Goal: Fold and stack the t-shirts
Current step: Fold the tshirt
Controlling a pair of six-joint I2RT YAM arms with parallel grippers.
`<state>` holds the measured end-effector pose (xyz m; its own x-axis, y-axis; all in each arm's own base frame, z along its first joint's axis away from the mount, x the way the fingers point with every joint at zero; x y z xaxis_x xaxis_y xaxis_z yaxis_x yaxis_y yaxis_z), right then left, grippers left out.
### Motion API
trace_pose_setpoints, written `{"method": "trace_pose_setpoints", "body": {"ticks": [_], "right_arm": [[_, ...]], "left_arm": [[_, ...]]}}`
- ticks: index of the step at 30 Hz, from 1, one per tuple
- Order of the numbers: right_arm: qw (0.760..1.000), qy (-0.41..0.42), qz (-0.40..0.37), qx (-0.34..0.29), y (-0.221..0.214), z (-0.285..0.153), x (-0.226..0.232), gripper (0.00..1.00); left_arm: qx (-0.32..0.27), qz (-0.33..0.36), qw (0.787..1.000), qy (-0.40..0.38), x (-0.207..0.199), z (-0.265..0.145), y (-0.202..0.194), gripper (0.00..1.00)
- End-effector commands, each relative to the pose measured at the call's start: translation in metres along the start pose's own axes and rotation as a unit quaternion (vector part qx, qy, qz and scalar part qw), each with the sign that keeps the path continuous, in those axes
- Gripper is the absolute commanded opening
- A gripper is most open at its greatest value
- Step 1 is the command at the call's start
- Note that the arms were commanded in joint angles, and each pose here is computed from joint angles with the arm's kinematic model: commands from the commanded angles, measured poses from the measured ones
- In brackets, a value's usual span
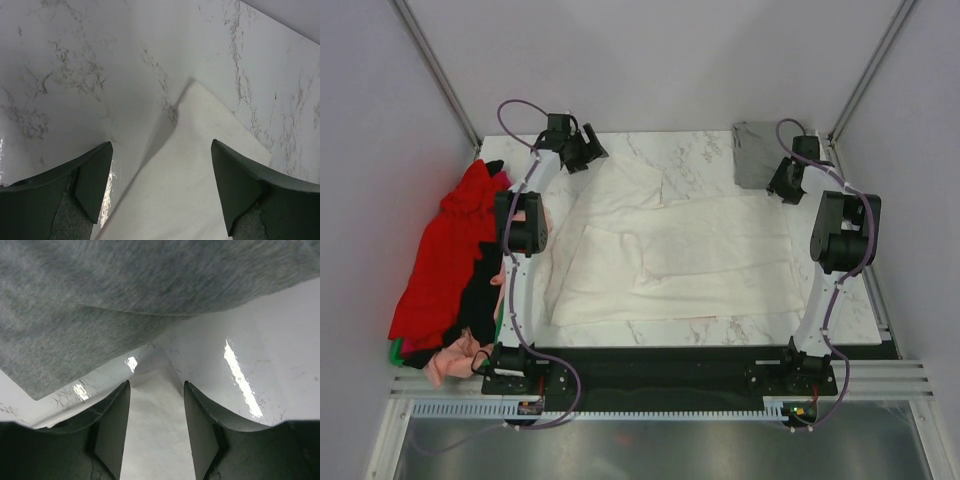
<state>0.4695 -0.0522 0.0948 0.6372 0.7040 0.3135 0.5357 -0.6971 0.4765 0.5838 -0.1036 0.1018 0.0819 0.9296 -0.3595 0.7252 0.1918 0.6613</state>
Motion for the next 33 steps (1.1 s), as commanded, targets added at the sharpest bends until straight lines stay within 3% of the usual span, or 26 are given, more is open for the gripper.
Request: {"method": "trace_pose_setpoints", "body": {"ticks": [1,11,27,30,31,33], "right_arm": [[1.0,0.016,-0.017,-0.016,0.003,0.002,0.012,0.54],[1.0,0.007,-0.024,-0.016,-0.002,0.001,0.008,0.44],[0.999,-0.012,-0.038,-0.037,0.005,0.001,0.006,0.31],[0.999,-0.01,-0.039,-0.035,0.005,0.002,0.006,0.26],[0.999,-0.009,-0.039,-0.033,0.004,0.002,0.007,0.24],[0.999,-0.009,-0.039,-0.031,0.003,0.003,0.006,0.19]], "left_arm": [[-0.026,0.002,0.999,-0.035,-0.003,0.013,0.007,0.87],[-0.014,-0.07,0.995,-0.075,-0.004,0.043,-0.013,0.8],[-0.014,-0.072,0.992,-0.101,-0.024,0.053,-0.021,0.63],[-0.015,-0.067,0.992,-0.101,-0.027,0.053,-0.021,0.52],[-0.014,-0.067,0.993,-0.1,-0.027,0.054,-0.022,0.42],[-0.015,-0.067,0.993,-0.098,-0.028,0.055,-0.022,0.35]]}}
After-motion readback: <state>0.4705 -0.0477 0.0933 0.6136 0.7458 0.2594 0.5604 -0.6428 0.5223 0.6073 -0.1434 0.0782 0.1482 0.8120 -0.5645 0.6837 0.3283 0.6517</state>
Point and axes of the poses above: each gripper's point midway between its finger pads, its own z axis out along the fingers, its own x axis along the line the jaws close on, y = z × x, the point moved 8 cm from there along -z, back along the fingers, and after that the axes turned 15 degrees about z, right-handed, at the moved point
